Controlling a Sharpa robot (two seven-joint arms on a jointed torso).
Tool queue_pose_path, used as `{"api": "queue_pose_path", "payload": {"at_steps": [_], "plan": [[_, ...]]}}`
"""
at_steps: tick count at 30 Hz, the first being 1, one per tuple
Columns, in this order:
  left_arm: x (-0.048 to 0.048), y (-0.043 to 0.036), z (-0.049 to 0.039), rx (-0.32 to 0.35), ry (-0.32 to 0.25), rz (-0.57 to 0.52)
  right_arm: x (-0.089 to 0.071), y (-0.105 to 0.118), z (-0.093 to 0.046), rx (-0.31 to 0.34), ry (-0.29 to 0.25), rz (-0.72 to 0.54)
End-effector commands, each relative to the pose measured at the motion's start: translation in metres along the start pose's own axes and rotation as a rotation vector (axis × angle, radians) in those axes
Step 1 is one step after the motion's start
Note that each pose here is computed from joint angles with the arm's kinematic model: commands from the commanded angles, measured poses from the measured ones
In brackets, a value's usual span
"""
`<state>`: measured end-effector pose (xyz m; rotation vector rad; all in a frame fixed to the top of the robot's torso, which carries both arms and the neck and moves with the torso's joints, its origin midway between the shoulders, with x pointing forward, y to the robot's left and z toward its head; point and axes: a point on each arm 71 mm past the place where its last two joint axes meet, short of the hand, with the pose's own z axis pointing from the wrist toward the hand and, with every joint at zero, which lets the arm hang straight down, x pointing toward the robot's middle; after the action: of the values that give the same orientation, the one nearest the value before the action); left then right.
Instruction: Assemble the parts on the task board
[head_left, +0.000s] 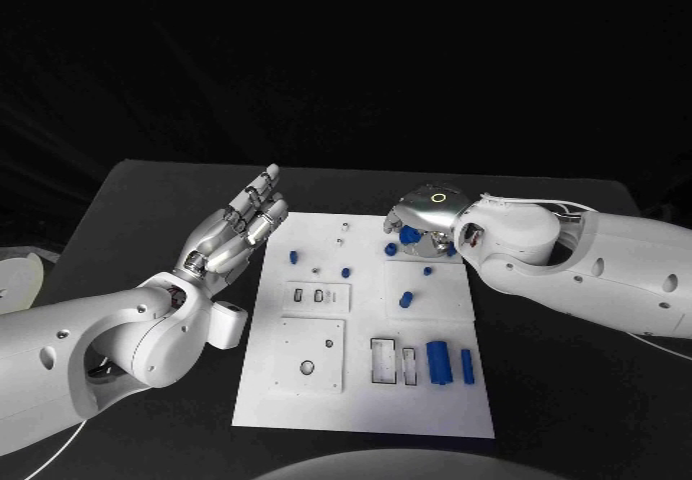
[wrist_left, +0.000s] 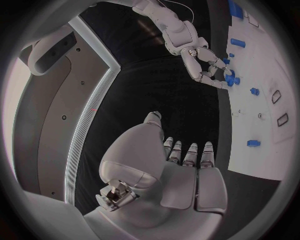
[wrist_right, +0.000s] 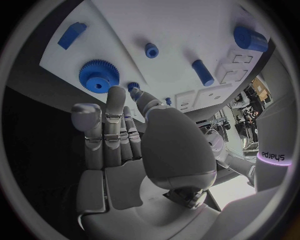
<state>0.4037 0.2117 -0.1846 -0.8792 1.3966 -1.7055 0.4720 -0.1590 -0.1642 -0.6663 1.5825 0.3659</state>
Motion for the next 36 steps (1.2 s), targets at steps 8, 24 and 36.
{"api": "queue_pose_path", "payload": {"at_steps": [8,24,36], "plan": [[0.0052,-0.0011,0.0012,0.004,0.037,-0.019,0.007,0.003,0.005,-0.029,0.006,0.026],[0.0070,0.0004,0.0021,-0.012,0.050,-0.032,0.018,0.005,0.013,-0.047,-0.009,0.047],[0.0056,0.0024,0.0027,-0.027,0.054,-0.039,0.019,0.002,0.012,-0.060,-0.078,0.119]]}}
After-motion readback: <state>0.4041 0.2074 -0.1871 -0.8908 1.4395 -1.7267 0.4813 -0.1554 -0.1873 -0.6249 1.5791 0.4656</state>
